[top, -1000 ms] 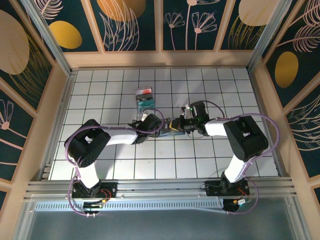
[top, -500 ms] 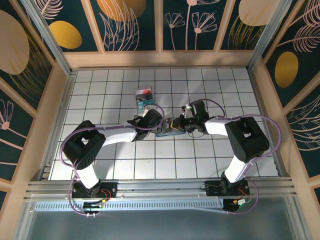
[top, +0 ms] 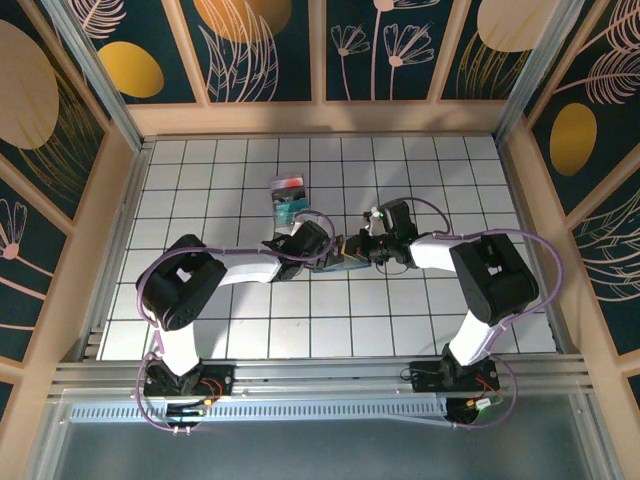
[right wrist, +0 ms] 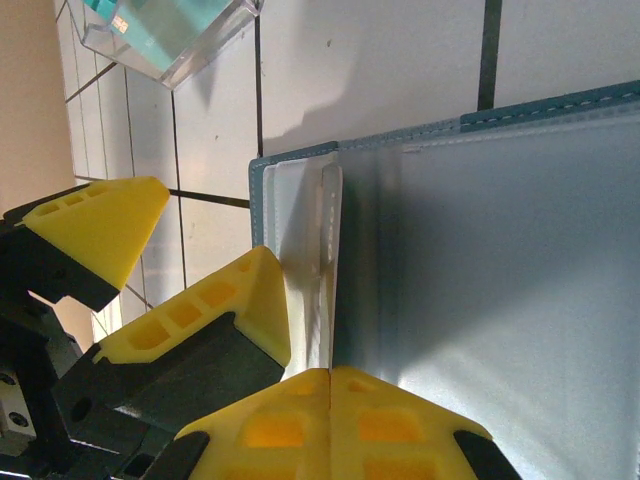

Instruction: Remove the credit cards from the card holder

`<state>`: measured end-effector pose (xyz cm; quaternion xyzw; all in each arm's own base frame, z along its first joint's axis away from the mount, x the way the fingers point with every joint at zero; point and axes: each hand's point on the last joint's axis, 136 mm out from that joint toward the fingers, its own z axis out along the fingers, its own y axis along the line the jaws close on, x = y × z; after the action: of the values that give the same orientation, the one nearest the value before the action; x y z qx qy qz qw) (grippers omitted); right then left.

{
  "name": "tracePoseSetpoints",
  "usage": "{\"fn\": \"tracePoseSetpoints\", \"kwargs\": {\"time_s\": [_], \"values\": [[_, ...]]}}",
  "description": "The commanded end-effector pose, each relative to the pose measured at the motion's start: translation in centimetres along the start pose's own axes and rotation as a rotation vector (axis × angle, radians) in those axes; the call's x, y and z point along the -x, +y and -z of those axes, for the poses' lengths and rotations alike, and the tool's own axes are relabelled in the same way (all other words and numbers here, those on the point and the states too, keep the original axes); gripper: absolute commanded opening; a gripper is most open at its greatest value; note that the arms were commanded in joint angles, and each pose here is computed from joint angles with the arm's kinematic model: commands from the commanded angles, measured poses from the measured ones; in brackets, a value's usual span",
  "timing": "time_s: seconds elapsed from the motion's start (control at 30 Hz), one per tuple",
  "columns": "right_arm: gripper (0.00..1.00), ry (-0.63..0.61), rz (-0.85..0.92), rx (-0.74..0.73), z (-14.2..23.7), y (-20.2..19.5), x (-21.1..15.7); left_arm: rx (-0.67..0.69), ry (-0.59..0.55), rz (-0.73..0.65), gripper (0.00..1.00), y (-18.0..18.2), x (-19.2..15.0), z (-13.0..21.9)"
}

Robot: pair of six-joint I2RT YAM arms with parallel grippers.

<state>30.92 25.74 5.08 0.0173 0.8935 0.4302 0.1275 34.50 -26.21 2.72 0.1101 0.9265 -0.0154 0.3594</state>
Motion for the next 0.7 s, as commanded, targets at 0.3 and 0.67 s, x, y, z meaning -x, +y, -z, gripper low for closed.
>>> {"fn": "tracePoseSetpoints", "kwargs": {"time_s": [0.3,0.67], "values": [[0.14,-0.021,0.048,0.074,-0.7,2.5,0.8,-0.012,0.053,-0.022,0.99,-0.2,-1.9,-0.5],[0.11,-0.011,0.058,0.04,-1.6,2.3,0.6,-0.018,0.053,-0.008,0.99,-0.2,-2.0,-0.4]]}}
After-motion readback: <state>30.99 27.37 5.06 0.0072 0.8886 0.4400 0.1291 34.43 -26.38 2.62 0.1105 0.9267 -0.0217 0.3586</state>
